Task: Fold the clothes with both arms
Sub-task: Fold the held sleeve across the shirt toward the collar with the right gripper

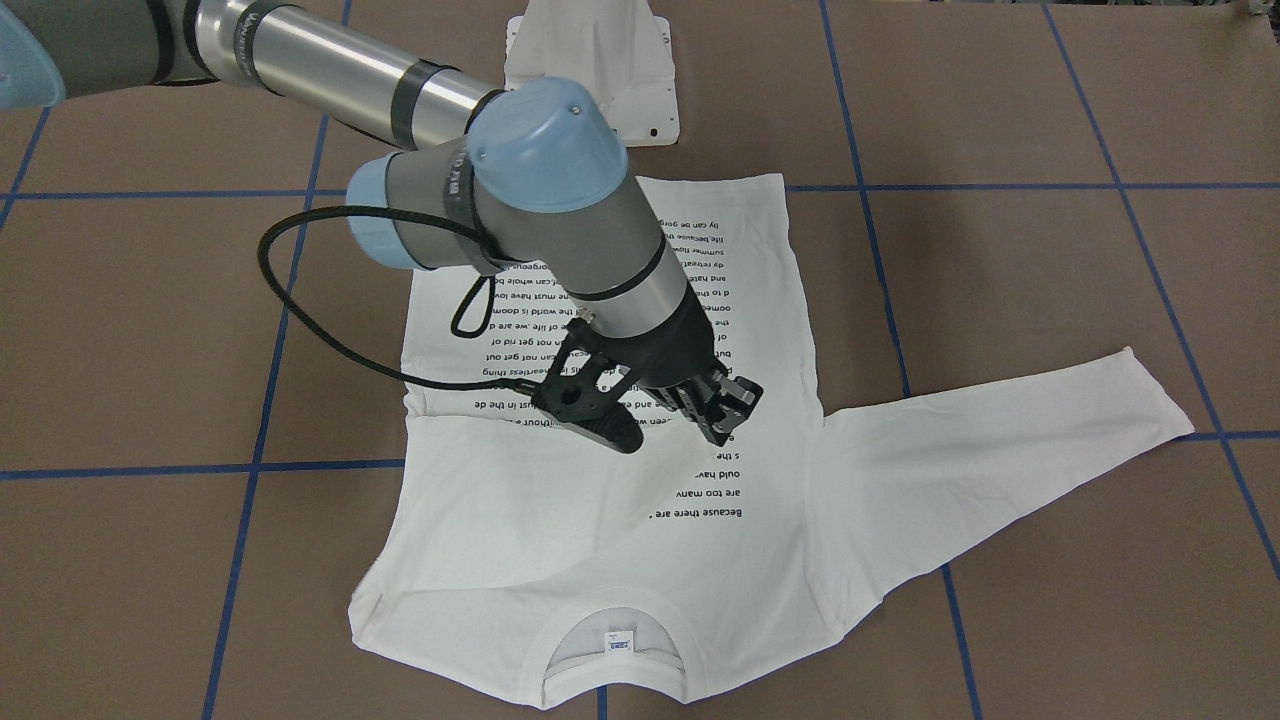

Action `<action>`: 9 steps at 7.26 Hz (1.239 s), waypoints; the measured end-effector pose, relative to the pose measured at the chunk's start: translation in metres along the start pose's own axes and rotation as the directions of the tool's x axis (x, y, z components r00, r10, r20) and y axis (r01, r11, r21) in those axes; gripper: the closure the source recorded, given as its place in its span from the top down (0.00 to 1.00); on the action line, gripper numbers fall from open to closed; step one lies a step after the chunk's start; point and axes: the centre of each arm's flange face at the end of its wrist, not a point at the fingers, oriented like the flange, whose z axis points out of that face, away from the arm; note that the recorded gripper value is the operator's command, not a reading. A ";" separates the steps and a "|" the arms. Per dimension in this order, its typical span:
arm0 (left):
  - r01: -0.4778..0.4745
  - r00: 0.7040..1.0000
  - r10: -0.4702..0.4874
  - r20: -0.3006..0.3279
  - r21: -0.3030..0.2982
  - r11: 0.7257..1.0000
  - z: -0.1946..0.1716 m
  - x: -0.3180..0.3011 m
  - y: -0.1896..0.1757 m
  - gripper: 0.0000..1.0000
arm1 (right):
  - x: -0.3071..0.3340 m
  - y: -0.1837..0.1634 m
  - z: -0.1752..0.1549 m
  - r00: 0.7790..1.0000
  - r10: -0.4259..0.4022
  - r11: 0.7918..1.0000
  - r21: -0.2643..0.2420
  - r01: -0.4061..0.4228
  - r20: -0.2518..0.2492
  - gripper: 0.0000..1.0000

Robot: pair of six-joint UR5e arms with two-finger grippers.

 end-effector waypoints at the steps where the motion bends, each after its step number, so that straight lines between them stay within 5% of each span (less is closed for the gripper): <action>1: 0.000 1.000 0.000 0.000 0.002 1.000 -0.001 0.001 0.000 1.00 | -0.003 0.028 0.017 1.000 0.001 1.000 0.022 -0.002 0.012 0.00; 2: 0.000 1.000 0.000 0.000 0.002 1.000 -0.001 0.001 0.000 1.00 | 0.001 0.043 0.035 1.000 -0.005 0.999 0.042 0.004 0.027 0.35; 3: 0.001 1.000 -0.001 0.000 0.002 1.000 -0.001 0.002 0.000 1.00 | 0.007 0.051 0.051 0.999 -0.012 0.998 0.058 0.010 0.040 0.58; 5: 0.018 1.000 -0.018 -0.015 0.002 1.000 0.000 0.005 -0.002 1.00 | 0.010 0.069 0.071 0.999 -0.022 0.996 0.083 0.018 0.047 0.75; 6: 0.045 0.998 -0.045 -0.039 0.001 0.999 0.004 0.011 -0.004 1.00 | 0.006 0.082 0.080 0.999 -0.024 0.995 0.101 0.019 0.046 0.96; 9: 0.098 0.990 -0.099 -0.101 -0.009 0.995 0.064 0.036 -0.010 0.97 | 0.004 0.069 0.065 0.998 0.006 0.993 0.121 -0.013 0.060 0.99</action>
